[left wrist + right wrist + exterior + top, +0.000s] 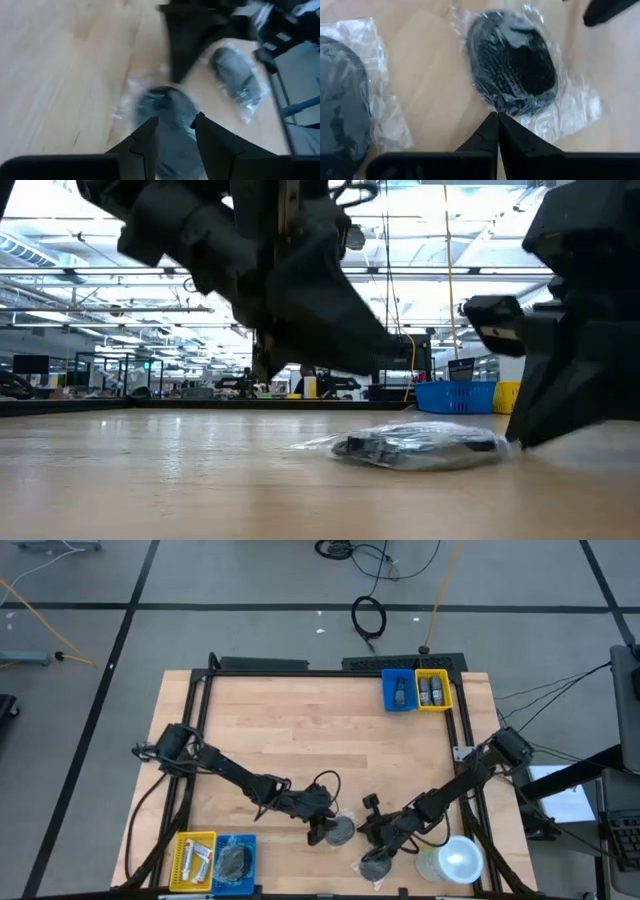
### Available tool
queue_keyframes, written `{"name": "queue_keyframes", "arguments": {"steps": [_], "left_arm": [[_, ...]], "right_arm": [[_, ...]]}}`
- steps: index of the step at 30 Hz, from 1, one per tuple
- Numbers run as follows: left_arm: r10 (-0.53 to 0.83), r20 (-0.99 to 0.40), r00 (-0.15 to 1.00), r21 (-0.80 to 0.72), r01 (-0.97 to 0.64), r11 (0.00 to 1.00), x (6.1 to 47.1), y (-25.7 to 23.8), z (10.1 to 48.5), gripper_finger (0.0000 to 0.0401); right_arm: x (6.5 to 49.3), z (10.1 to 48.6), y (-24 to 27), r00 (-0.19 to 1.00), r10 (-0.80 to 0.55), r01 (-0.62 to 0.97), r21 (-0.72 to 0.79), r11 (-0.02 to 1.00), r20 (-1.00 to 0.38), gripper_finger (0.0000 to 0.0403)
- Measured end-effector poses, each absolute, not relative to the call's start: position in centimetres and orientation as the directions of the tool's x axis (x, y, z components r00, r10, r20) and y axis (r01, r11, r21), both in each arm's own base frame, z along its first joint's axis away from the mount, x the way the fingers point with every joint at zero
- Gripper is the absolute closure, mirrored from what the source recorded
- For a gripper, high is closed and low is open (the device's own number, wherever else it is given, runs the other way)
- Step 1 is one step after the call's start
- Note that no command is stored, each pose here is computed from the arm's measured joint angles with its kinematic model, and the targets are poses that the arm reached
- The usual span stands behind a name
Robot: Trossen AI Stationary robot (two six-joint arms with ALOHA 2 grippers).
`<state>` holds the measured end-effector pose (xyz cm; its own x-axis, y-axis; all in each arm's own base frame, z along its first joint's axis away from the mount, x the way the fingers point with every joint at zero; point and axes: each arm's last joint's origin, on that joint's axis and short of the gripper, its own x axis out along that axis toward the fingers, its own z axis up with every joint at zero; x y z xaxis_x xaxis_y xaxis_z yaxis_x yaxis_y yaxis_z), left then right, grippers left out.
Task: Pick & Place Travel size toiletries
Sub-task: Put the black hairbrush into the bottom blue bin
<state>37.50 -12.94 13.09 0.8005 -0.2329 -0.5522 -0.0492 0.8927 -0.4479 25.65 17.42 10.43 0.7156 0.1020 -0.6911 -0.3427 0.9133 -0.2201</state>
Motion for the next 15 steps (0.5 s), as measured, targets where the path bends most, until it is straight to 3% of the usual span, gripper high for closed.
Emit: {"name": "queue_keyframes", "arguments": {"steps": [15], "left_arm": [[-0.244, -0.483, 0.841, -0.400, 0.036, 0.916, 37.0, -13.2, 16.4, 0.0277]], "right_arm": [[24.2, 17.3, 16.3, 0.838, 0.019, -0.264, -0.375, 0.888, -0.545, 0.0403]]}}
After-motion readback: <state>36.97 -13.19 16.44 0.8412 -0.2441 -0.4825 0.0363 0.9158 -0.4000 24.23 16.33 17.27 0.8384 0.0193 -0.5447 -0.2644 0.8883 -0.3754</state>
